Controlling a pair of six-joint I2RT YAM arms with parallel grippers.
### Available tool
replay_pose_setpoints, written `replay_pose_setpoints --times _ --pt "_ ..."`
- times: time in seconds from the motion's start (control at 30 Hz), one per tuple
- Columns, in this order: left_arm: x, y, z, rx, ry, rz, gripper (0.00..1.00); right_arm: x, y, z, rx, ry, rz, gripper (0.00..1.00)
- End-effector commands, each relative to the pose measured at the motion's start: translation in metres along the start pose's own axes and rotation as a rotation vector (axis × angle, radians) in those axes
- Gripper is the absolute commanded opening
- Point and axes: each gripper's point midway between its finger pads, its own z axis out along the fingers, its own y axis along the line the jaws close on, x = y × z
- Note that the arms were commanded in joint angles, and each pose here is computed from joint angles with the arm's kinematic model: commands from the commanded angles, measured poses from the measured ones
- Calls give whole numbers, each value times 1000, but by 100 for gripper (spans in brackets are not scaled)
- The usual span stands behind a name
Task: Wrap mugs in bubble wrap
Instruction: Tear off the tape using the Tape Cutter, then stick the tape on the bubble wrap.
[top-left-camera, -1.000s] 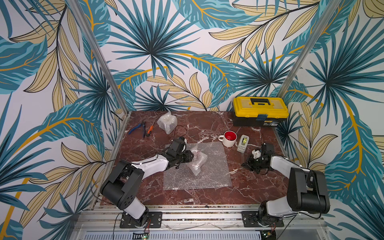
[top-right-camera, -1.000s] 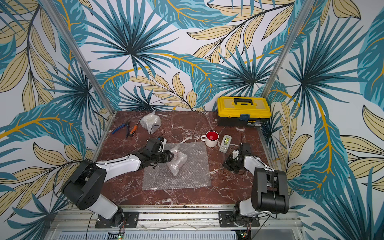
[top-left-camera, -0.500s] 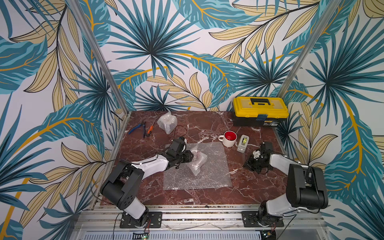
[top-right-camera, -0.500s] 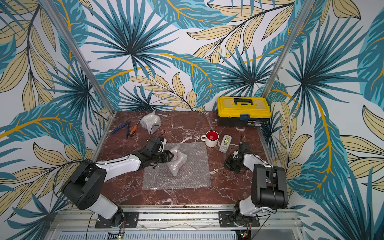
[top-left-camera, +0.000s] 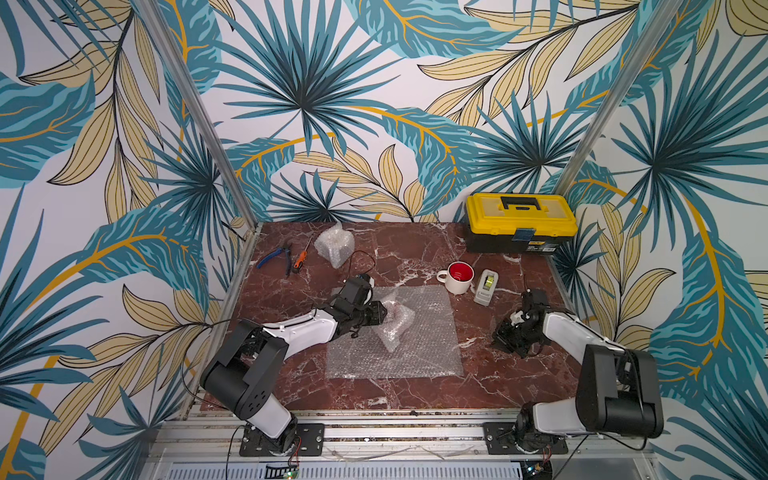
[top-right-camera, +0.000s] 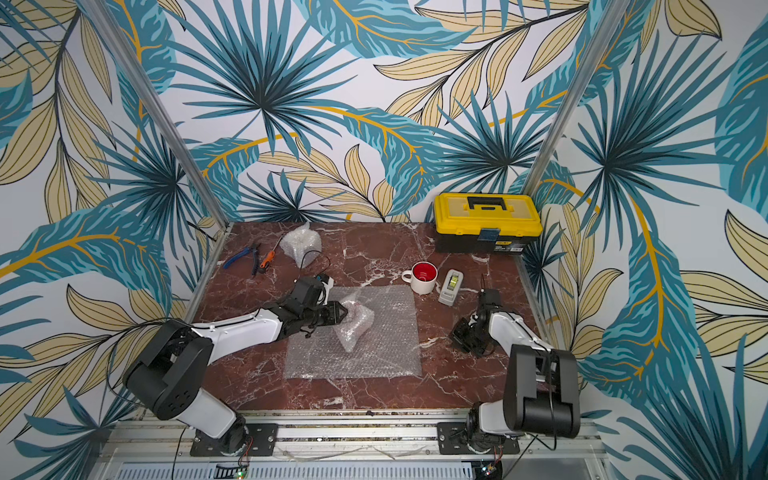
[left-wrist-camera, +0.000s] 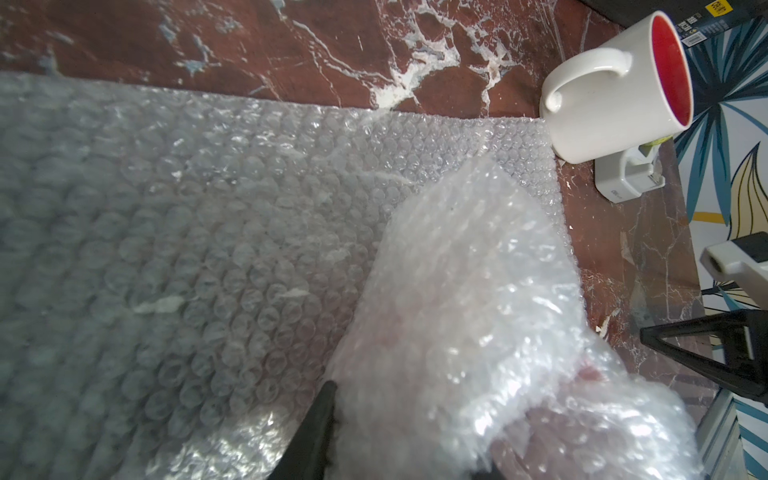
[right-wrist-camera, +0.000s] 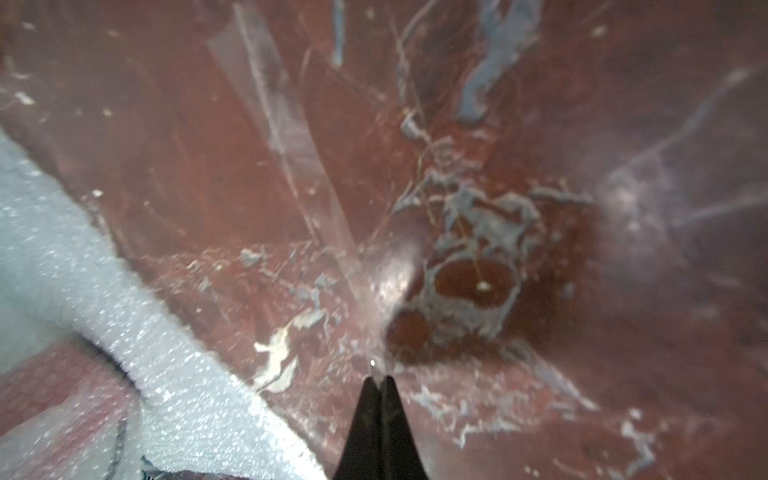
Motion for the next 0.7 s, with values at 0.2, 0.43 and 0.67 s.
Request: replay_pose_setpoints --times 0.2,0.43,0.67 --pt "39 10 2 -19 115 40 36 4 120 -66 -351 -58 -183 0" --pt "37 7 0 -14 106 40 50 31 211 -69 -491 99 -308 0" --pt "36 9 -2 -25 95 25 62 71 274 -62 -585 229 -427 0"
